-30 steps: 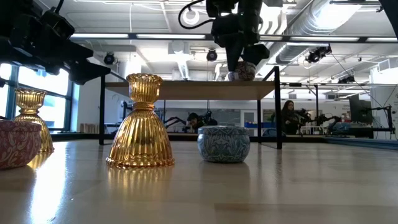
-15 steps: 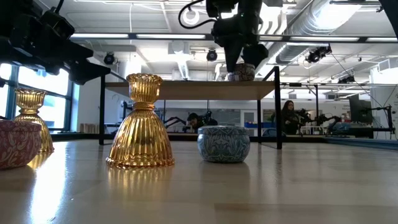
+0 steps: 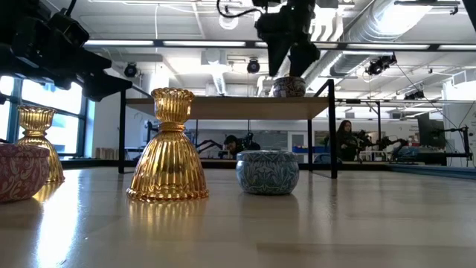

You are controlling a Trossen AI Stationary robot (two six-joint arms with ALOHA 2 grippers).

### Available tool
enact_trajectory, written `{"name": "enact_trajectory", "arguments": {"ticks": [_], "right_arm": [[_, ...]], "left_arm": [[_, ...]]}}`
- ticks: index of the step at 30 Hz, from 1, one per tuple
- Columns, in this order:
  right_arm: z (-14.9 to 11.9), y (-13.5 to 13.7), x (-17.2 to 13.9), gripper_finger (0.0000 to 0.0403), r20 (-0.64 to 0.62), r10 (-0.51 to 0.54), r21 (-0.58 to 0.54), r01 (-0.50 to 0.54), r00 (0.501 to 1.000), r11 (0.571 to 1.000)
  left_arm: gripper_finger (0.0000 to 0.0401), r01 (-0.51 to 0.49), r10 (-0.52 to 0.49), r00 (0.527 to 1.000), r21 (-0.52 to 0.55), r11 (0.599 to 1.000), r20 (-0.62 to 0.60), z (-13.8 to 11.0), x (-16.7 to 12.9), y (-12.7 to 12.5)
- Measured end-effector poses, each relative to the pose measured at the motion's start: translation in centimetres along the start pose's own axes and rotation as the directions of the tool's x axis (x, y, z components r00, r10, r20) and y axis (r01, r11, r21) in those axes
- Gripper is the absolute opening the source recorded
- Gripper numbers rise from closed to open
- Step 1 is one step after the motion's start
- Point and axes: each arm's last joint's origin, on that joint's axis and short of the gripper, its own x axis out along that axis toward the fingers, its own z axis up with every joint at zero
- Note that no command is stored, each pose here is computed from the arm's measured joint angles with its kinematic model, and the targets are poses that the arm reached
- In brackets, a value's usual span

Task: Pick & Place candle stick holders
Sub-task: Put the left yellow candle holder on the shelf aligned with the yellow candle holder

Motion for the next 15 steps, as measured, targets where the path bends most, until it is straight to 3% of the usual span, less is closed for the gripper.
{"name": "enact_trajectory", "arguments": {"ticks": [7,11,15], "right_arm": [[-0.5,0.8,-3.6,0.0399,0.185,0.027,-0.093,-0.01,0.982,0.996],[-1.5,3.1,-6.1,0.0399,0.302,0.122,-0.224,-0.054,0.945,0.973],[-3.7,6.7,-8.6,0.0399,0.377,0.233,-0.372,-0.084,0.896,0.924]], "left_arm": [[0.0374,0.0,0.0,1.0,0.0,1.0,0.0,0.0,0.0,0.0],[0.0374,0.0,0.0,1.0,0.0,1.0,0.0,0.0,0.0,0.0],[0.0374,0.0,0.0,1.0,0.0,1.0,0.0,0.0,0.0,0.0]]}}
